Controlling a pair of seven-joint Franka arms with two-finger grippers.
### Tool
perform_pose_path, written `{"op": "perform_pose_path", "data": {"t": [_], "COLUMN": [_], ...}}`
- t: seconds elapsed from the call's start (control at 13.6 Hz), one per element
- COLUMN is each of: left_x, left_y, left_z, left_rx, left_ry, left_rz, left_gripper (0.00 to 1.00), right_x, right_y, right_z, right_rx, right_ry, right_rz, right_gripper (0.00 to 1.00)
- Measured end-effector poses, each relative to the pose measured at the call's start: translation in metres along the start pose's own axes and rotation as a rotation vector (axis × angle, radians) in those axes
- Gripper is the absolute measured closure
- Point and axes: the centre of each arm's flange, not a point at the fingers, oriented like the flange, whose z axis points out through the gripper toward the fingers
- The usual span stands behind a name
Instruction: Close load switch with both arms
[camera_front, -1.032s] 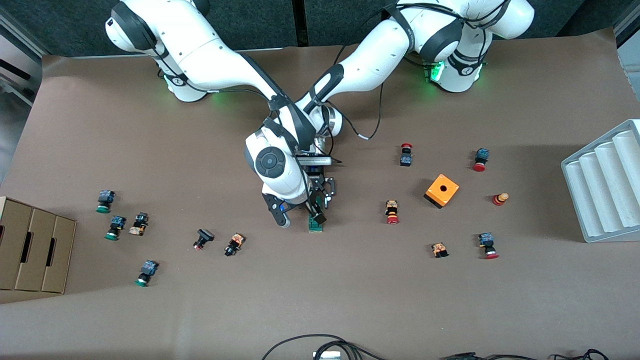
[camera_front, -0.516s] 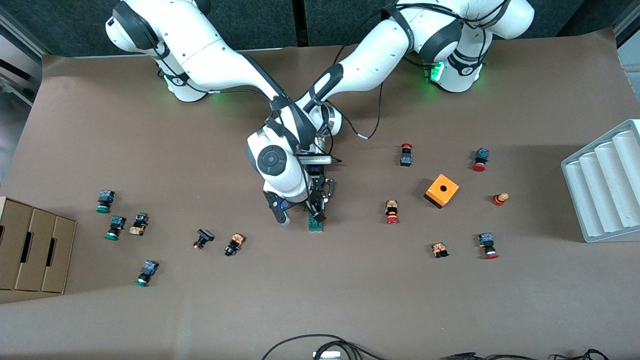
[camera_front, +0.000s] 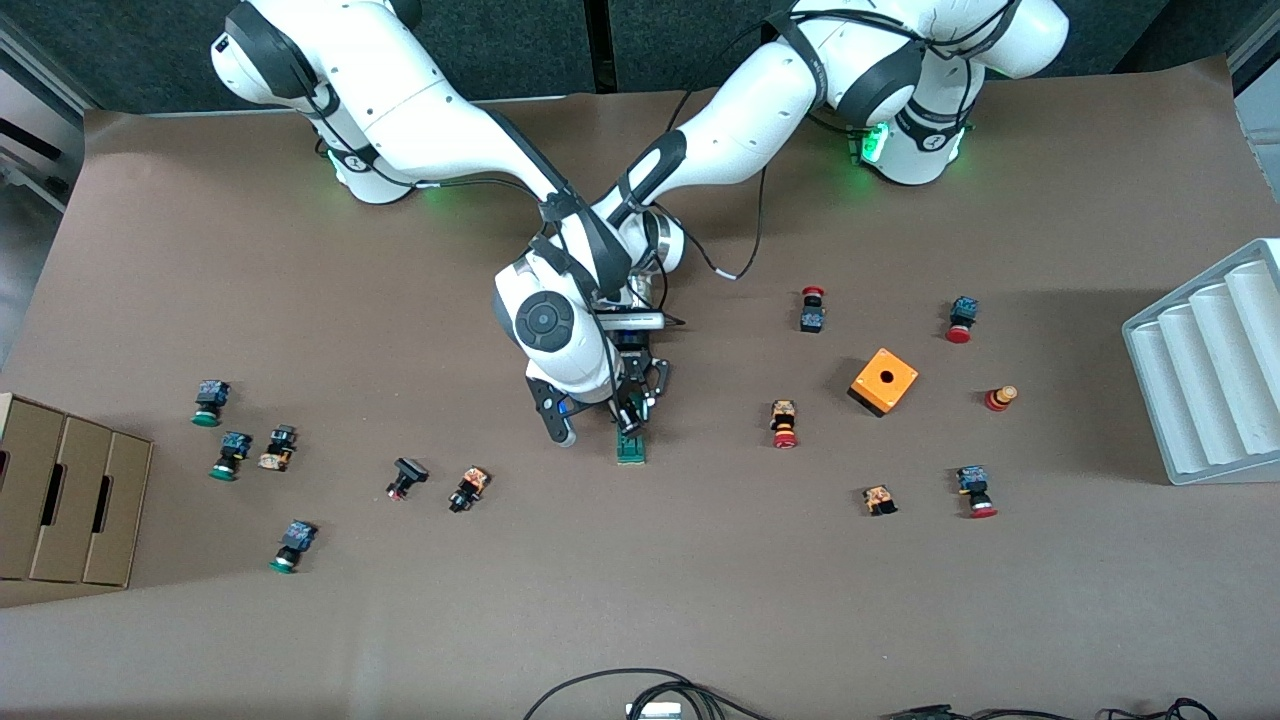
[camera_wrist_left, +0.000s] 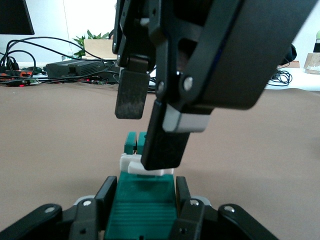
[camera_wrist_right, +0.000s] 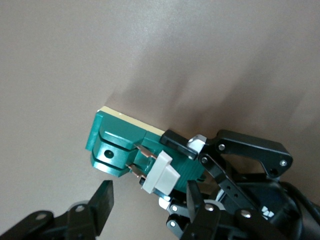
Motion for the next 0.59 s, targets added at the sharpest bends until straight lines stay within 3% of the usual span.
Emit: {"op": "perform_pose_path", "data": {"t": [0.59], "left_x": [-0.001], "left_y": [0.0], "left_z": [-0.001], "left_rx": [-0.001], "left_ry": [0.0], "left_rz": [0.0], "left_gripper": [0.51], "right_x": [-0.004], "right_y": [0.011], "right_z": [0.011], "right_rx": [-0.012], "right_ry": [0.006], "right_rz": [0.019], "right_gripper": [0.47]}}
